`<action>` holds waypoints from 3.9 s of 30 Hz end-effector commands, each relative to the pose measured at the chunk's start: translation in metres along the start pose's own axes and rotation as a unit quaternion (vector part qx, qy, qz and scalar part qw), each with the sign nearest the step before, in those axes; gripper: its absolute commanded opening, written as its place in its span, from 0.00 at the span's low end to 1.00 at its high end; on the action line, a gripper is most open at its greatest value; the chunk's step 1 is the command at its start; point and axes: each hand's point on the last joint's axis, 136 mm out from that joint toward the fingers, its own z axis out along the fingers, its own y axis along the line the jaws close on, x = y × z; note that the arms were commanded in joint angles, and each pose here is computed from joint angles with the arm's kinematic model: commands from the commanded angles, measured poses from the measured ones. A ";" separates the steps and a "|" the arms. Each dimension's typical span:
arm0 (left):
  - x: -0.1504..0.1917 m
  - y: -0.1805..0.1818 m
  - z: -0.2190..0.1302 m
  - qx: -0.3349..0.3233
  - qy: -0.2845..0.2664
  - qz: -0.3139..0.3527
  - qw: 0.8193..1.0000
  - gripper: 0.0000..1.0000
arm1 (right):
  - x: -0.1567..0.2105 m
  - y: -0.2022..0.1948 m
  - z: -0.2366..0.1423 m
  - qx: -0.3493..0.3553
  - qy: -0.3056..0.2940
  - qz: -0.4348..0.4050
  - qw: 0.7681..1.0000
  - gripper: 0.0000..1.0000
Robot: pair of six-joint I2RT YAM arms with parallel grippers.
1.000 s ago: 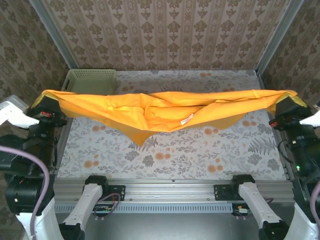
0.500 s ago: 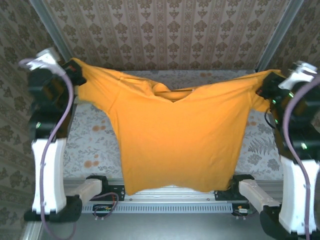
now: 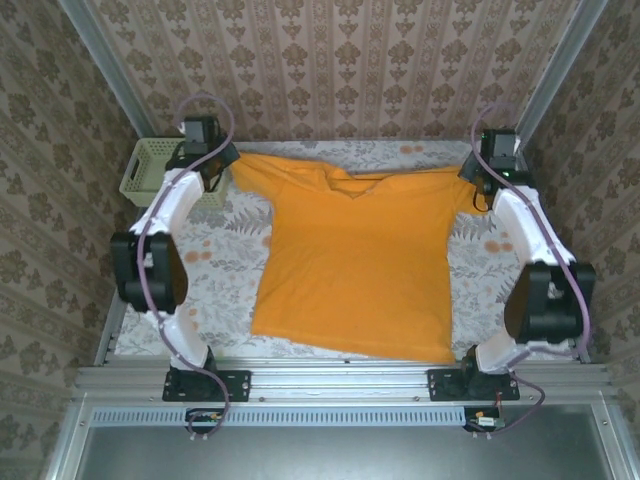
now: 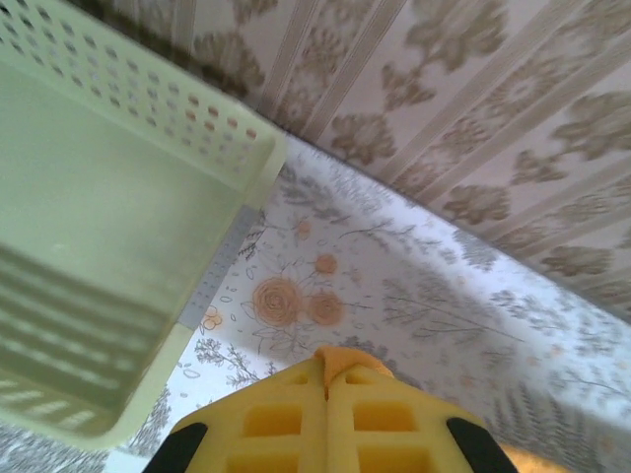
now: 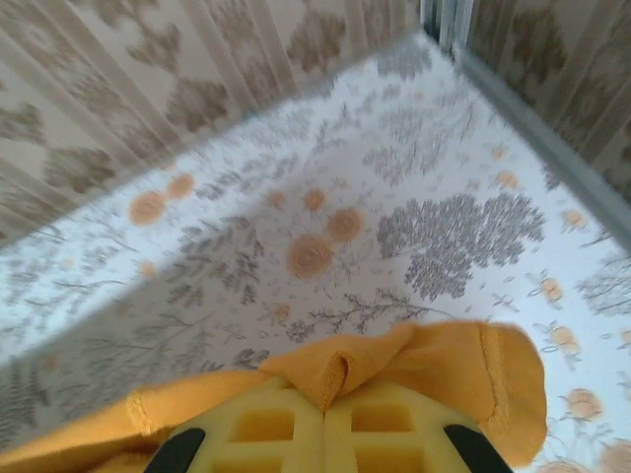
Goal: Fold the inside-out t-shirt
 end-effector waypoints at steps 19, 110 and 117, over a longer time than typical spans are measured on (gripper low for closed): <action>-0.056 -0.044 0.121 -0.005 -0.049 0.008 0.999 0.53 | -0.051 0.041 0.138 0.026 0.010 0.037 0.999 0.61; 0.474 -0.096 -0.184 0.139 0.257 0.610 0.737 0.38 | 0.311 -0.045 -0.142 -0.081 0.186 -0.009 0.979 0.81; 0.478 -0.092 -0.182 0.136 0.260 0.611 0.735 0.31 | 0.309 -0.045 -0.143 -0.082 0.183 -0.008 0.980 0.81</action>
